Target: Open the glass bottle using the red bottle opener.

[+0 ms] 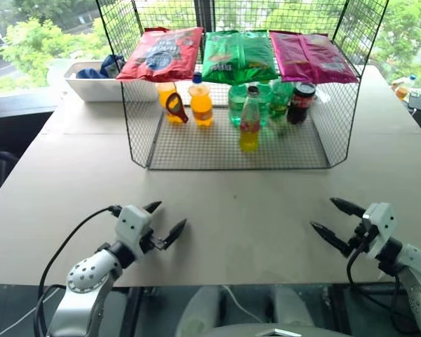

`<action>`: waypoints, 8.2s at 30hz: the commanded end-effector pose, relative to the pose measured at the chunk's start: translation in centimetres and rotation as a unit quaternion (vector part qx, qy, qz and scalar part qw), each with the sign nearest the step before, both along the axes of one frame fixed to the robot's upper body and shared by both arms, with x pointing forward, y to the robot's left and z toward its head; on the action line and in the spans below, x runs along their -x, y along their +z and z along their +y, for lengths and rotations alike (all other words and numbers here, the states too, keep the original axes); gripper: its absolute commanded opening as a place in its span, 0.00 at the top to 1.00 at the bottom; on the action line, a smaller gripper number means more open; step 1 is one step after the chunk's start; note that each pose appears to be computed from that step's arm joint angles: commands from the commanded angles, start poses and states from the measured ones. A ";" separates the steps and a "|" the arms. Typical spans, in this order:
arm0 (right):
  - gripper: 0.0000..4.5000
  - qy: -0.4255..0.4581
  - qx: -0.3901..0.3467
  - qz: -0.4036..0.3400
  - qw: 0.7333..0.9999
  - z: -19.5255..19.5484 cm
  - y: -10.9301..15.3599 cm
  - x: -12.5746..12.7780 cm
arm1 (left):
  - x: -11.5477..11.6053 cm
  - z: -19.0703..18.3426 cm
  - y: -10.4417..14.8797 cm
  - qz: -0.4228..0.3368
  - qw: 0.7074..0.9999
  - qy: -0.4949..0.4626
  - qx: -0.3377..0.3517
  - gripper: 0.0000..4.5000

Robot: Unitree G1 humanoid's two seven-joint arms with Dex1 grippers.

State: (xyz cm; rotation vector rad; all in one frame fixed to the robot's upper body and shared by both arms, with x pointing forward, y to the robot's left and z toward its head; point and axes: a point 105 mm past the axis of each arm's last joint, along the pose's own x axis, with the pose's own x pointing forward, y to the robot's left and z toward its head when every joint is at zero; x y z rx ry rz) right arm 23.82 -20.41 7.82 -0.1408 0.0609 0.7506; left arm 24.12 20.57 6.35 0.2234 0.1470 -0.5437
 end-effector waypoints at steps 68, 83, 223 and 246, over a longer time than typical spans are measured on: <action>0.01 0.171 -0.176 -0.227 0.943 14.2 14.7 -0.4 | -17.7 -1.7 12.7 -0.242 0.944 0.183 0.127 0.01; 0.00 0.159 -0.169 -0.218 0.948 13.8 13.7 -0.3 | -18.4 -2.4 13.5 -0.254 0.932 0.175 0.189 0.92; 1.00 -0.165 -0.082 -0.078 0.980 6.6 10.4 -5.9 | -20.5 -20.3 11.7 -0.142 0.981 -0.078 0.103 0.02; 1.00 -0.171 -0.071 -0.113 0.976 6.7 10.7 -6.4 | -20.4 -20.2 13.6 -0.163 0.974 -0.095 0.127 0.42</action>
